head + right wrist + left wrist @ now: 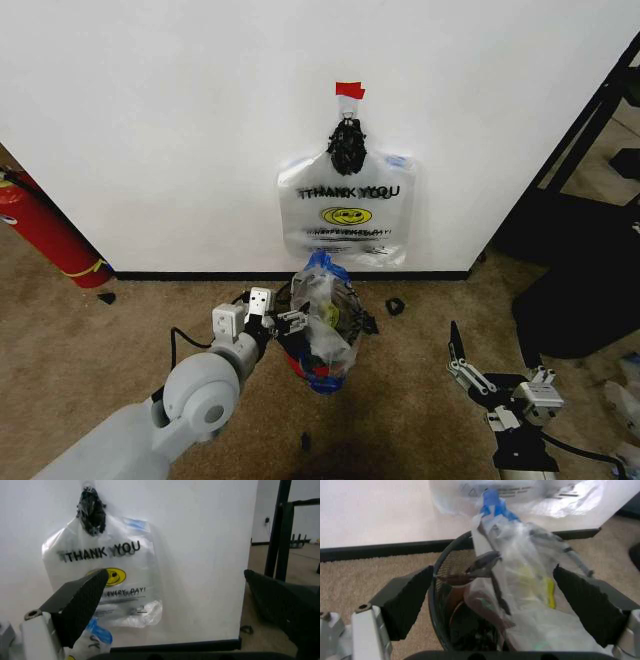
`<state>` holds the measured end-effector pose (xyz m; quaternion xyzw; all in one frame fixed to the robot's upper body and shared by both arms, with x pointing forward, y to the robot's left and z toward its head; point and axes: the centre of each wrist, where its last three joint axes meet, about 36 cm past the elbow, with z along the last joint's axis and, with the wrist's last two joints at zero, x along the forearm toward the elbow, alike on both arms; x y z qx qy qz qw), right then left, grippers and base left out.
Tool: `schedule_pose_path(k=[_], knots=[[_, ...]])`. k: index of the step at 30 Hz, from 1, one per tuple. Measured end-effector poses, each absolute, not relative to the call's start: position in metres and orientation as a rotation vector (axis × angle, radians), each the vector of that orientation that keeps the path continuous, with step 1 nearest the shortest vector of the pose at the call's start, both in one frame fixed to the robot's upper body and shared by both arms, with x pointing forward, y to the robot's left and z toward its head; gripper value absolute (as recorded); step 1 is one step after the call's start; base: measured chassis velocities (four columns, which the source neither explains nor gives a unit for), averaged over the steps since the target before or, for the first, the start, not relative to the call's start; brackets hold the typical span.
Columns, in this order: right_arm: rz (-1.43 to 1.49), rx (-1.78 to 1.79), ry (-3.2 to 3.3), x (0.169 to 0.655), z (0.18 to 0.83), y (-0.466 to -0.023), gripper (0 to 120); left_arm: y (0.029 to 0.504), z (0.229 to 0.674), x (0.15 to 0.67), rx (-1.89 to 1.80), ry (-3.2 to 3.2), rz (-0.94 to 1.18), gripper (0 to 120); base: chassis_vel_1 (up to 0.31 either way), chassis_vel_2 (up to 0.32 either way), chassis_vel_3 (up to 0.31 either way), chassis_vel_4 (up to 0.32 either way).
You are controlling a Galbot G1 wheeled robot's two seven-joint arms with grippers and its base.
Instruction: Pick up the garbage bag from the wall and place it over the trash bin.
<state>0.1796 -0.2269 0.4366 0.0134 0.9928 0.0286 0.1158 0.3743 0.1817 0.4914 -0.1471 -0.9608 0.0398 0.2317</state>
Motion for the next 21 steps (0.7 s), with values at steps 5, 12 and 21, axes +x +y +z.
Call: schedule_pose_path(k=[5,12,21], knots=[[0.083,0.035,2.913,0.178,0.439,-0.227,100,0.178,0.483,0.381,-0.391,-2.608,0.117,69,0.000,0.000,0.000,0.000],[0.075,0.026,2.918,0.177,0.440,-0.228,100,0.172,0.476,0.389,-0.349,-2.607,0.165,45,0.000,0.000,0.000,0.000],[0.073,0.013,2.927,0.180,0.442,-0.228,100,0.172,0.477,0.388,-0.322,-2.596,0.177,15,0.000,0.000,0.000,0.000]])
